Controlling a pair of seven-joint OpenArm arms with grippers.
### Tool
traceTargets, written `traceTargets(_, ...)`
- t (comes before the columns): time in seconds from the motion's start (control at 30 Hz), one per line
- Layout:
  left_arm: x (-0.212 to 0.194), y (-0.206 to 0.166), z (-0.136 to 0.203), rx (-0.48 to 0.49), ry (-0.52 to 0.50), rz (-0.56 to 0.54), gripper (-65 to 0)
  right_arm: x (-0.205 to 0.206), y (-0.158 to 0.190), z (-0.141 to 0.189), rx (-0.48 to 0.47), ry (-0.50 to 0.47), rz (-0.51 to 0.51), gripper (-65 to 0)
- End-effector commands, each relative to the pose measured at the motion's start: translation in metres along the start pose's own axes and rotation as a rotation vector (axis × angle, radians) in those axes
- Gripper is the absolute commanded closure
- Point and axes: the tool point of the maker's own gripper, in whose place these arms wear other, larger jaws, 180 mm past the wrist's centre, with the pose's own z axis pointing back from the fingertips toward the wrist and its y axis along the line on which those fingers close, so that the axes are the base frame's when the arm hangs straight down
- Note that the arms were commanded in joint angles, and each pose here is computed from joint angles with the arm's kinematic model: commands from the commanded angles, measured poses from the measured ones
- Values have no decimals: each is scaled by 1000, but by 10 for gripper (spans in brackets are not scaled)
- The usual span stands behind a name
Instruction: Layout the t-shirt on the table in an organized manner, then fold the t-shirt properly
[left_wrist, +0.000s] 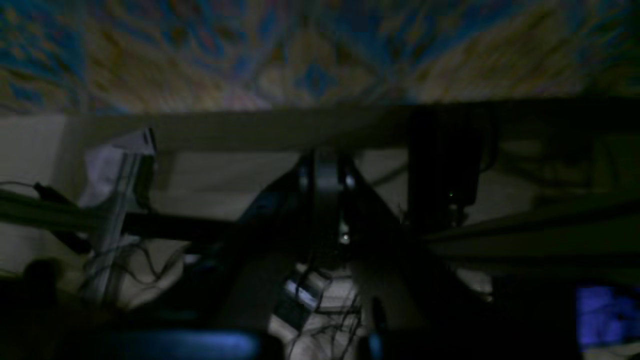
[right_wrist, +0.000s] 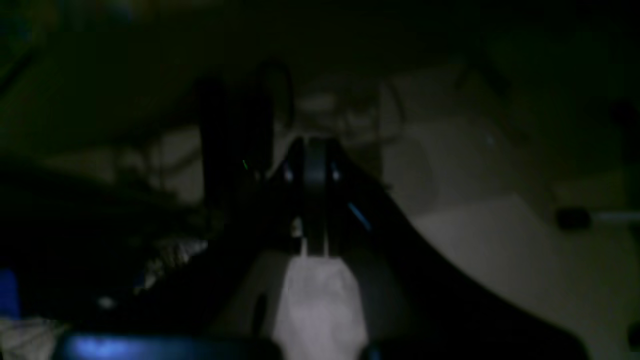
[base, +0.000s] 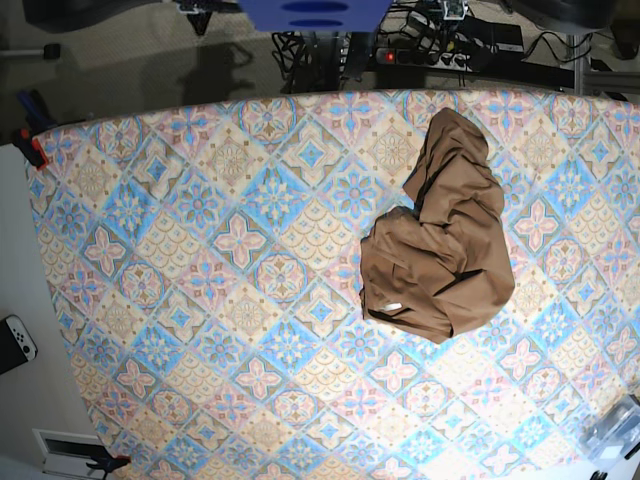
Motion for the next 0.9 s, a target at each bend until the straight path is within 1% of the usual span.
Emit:
traceTargets(0.0,10,-5,6,-8,-40,7,-1,3,-6,14,-6,-22,7,0)
traceTargets(0.17,39,-7,16,-25,-120,8,-2,39,-5,15,17,-161,14,0)
traceTargets(0.37,82,-8,23,-34,-235,9,0,76,-3,26,41,-278,22,-3)
traceTargets(0.57,143,-9,28,-45,-396,13,-3,112,1,38,66,-380,24,-4)
traceTargets(0.67,175,-11,29,-51,-482,16,-3,127,5,40,82,-406,23,-4)
traceTargets(0.8,211,-12,28,-55,-585,21,-3,147,11,31,104,-387,29,-5)
traceTargets(0.87,224,-12,26,-53,-619,20,-3,156,15,27,114,-368,32,-5)
